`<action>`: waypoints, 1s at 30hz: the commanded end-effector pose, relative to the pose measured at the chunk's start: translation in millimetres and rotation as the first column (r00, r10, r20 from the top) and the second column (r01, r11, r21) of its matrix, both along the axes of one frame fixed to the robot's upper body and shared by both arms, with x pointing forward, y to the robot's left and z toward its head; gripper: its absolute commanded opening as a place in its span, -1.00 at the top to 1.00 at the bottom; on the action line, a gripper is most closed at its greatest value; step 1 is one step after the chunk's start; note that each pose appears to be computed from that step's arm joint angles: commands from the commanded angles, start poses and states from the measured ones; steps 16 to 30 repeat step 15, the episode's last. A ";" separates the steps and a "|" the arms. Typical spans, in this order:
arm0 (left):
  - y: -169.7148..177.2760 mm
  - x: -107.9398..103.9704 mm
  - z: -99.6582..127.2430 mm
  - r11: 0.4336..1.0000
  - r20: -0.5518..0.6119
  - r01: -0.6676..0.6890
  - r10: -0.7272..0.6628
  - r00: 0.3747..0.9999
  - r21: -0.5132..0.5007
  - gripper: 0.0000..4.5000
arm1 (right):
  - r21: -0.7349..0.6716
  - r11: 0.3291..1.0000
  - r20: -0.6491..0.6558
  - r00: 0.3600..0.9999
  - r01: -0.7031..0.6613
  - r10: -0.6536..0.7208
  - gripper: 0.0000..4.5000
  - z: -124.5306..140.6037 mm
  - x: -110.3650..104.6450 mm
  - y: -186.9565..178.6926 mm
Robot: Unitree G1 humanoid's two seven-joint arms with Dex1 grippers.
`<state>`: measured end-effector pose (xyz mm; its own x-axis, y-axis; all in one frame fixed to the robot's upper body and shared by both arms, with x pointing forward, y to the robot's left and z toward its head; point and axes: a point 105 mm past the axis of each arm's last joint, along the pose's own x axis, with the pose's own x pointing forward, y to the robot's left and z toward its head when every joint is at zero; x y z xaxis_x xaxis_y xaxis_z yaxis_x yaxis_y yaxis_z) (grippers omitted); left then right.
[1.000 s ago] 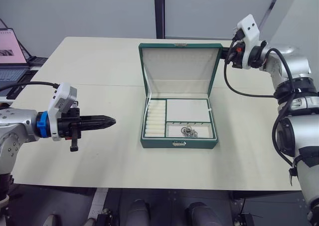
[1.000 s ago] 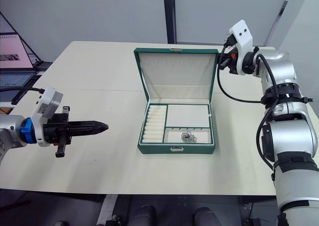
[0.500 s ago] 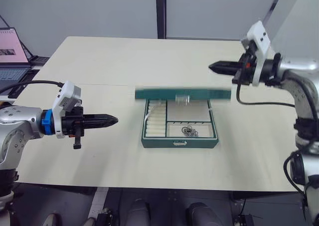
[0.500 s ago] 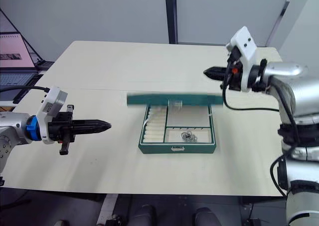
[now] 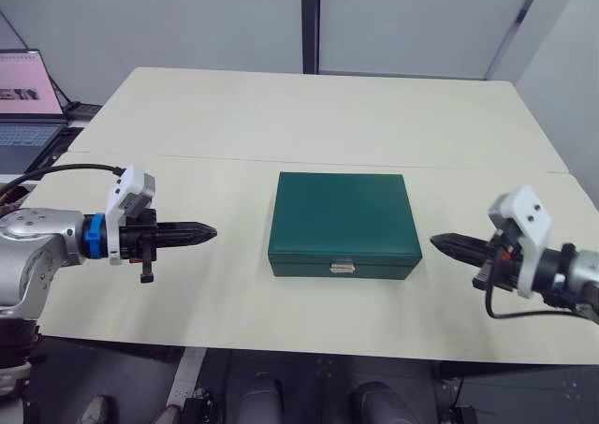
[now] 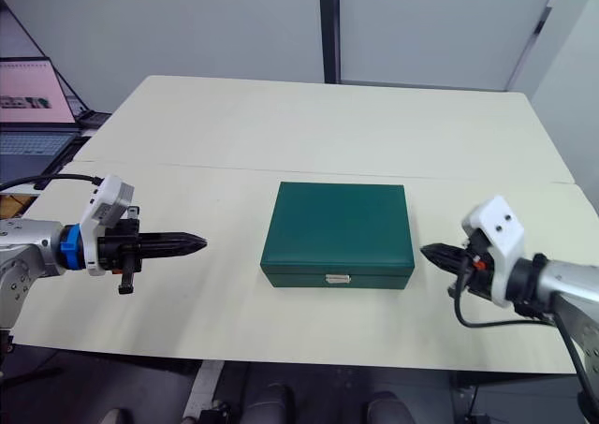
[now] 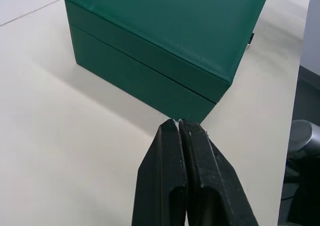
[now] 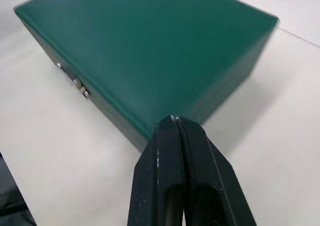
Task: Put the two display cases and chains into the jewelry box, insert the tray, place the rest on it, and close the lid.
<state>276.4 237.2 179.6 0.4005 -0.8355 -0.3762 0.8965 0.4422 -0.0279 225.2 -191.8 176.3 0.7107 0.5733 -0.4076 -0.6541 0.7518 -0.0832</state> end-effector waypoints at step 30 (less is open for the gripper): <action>5.8 -8.1 -0.2 0.999 0.043 -0.028 0.026 0.999 0.040 0.98 | -0.018 0.998 0.028 0.997 0.068 -0.067 0.98 -10.4 -14.2 -25.4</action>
